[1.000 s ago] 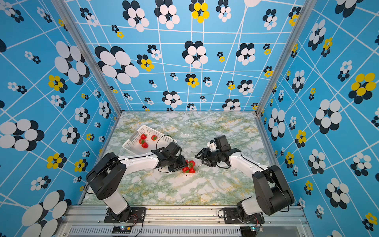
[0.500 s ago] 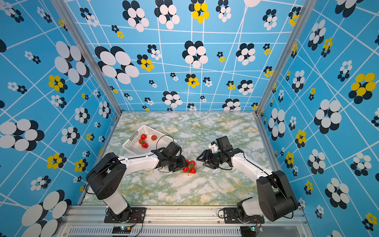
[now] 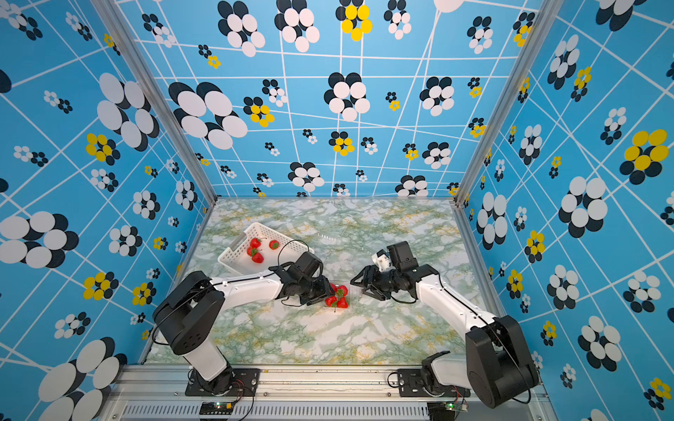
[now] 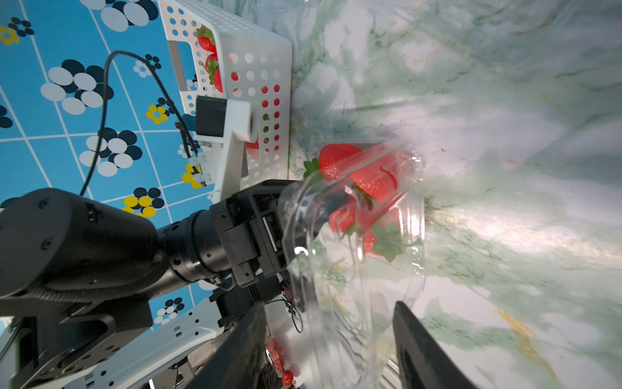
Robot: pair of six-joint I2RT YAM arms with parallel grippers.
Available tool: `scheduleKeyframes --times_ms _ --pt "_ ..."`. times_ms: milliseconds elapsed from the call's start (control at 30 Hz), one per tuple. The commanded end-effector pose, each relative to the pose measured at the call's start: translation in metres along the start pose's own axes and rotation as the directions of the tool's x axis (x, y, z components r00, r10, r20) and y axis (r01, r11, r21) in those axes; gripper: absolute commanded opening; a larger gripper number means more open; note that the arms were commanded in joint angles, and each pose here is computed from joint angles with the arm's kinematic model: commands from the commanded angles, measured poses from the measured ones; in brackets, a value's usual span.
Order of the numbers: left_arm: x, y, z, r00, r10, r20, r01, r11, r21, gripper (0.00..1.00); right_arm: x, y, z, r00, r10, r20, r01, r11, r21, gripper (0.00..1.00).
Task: Pack strawberries into containers
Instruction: Close the packing box at the center of the board.
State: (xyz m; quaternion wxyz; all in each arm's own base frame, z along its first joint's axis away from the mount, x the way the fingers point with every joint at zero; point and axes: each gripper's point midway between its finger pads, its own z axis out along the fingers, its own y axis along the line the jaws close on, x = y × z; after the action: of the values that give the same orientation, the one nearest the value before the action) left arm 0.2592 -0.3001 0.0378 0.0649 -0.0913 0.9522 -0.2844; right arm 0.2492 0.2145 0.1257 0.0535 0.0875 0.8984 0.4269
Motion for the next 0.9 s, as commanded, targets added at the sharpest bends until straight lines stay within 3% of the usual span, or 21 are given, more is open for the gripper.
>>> scheduleKeyframes --times_ms 0,567,867 --pt "-0.004 -0.011 -0.006 1.000 0.005 0.017 -0.006 1.000 0.028 0.51 -0.006 0.019 -0.003 1.000 -0.012 0.008 0.013 0.997 -0.070 0.60" --pt "-0.010 -0.001 -0.023 0.996 -0.036 0.084 0.033 0.999 0.036 0.50 -0.009 0.037 0.037 0.998 -0.031 -0.052 0.025 0.993 -0.117 0.59" --pt "-0.007 0.004 -0.013 0.997 -0.047 0.054 0.045 0.998 0.035 0.48 -0.011 0.040 0.046 0.997 -0.038 -0.067 0.030 0.993 -0.114 0.58"
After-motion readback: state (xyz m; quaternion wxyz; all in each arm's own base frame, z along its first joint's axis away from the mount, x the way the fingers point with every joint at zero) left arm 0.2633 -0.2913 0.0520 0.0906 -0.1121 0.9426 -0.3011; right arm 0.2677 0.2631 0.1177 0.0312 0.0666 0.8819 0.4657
